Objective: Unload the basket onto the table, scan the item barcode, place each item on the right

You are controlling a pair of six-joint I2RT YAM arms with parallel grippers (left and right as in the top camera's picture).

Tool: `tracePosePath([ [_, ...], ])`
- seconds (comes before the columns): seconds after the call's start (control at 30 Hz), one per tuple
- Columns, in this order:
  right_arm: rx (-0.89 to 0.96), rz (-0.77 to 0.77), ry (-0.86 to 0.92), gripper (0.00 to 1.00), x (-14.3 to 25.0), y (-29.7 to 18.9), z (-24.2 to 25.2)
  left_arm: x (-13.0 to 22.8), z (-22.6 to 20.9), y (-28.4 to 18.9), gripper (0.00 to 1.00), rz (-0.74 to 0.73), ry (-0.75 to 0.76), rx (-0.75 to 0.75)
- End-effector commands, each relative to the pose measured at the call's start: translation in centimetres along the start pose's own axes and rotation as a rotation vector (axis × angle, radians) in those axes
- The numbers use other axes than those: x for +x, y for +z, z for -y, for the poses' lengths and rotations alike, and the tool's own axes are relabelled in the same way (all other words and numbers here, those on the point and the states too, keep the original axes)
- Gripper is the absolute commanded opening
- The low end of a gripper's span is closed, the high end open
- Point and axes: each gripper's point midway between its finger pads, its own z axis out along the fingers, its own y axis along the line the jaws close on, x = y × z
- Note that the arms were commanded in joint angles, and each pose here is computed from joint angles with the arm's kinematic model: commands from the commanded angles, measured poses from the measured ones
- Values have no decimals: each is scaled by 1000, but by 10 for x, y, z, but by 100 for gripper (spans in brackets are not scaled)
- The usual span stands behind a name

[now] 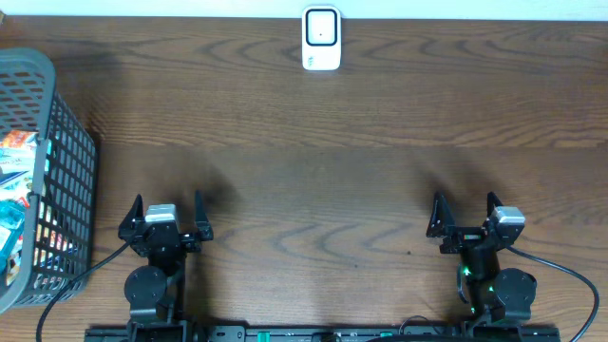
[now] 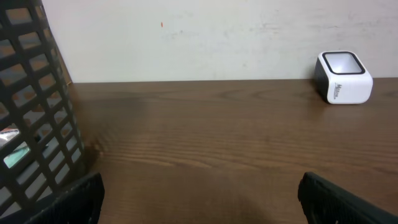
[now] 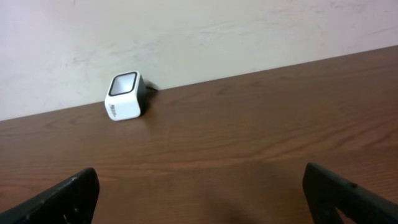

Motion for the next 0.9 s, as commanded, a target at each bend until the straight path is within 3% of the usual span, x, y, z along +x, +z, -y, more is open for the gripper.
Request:
tracePosePath([
  [0.0, -13, -5, -3, 99, 1, 0, -3, 17, -2, 1, 98, -55, 15, -16],
  [0.53, -13, -5, -3, 99, 1, 0, -3, 15, -2, 1, 98, -46, 13, -15],
  [0.77, -13, -5, -3, 99, 1, 0, -3, 9, 43, -4, 98, -20, -16, 247],
  [0.87, -13, -5, -3, 99, 1, 0, -3, 7, 49, -6, 98, -24, -72, 284],
])
